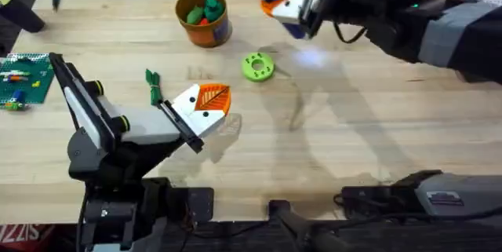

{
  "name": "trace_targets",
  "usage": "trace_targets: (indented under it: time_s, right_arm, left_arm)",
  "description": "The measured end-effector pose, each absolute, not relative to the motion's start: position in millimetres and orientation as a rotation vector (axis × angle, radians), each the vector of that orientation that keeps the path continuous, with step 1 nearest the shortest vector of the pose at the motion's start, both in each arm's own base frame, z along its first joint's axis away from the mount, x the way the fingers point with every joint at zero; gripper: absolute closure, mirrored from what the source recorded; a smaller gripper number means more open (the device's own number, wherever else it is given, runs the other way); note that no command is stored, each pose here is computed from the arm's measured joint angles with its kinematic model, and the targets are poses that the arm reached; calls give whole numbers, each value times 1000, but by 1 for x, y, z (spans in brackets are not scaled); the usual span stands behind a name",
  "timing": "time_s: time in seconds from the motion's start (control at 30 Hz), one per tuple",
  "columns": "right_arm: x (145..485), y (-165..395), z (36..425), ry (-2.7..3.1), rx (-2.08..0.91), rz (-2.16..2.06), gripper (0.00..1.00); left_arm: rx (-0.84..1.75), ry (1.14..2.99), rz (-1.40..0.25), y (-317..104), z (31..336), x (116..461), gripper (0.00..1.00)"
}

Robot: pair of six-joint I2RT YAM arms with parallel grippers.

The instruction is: Pick up the gripper from the table and insert it into the empty holder that is missing its gripper. Then pick up a screw, insert it into the mounting hole, and use the screwdriver to tighten it. Finally, clean up the table by picking up the vegetable and placing it into the bucket.

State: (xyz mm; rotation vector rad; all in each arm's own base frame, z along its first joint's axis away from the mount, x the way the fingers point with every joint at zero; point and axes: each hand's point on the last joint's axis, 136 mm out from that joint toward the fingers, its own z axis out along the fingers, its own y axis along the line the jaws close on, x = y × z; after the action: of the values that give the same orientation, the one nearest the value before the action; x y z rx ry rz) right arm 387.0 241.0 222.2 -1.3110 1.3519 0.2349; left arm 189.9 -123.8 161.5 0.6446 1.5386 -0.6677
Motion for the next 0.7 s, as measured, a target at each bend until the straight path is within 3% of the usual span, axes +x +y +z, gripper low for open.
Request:
trace_targets:
  time_s: [0.23, 0.37, 0.57, 0.7]
  right_arm:
    - [419, 196, 183, 1346, -1514, -202, 974]
    - [435, 175, 140, 1339, -1678, -374, 974]
    - [446, 145, 77, 1385, -1870, -515, 974]
    - [448, 134, 58, 1409, -1918, -538, 974]
  left_arm:
    - [645, 1539, -668, -124, 161, 190, 988]
    - [644, 1539, -668, -124, 161, 190, 988]
    - [645, 1539, -668, -124, 161, 190, 988]
    - [644, 1539, -668, -124, 161, 190, 988]
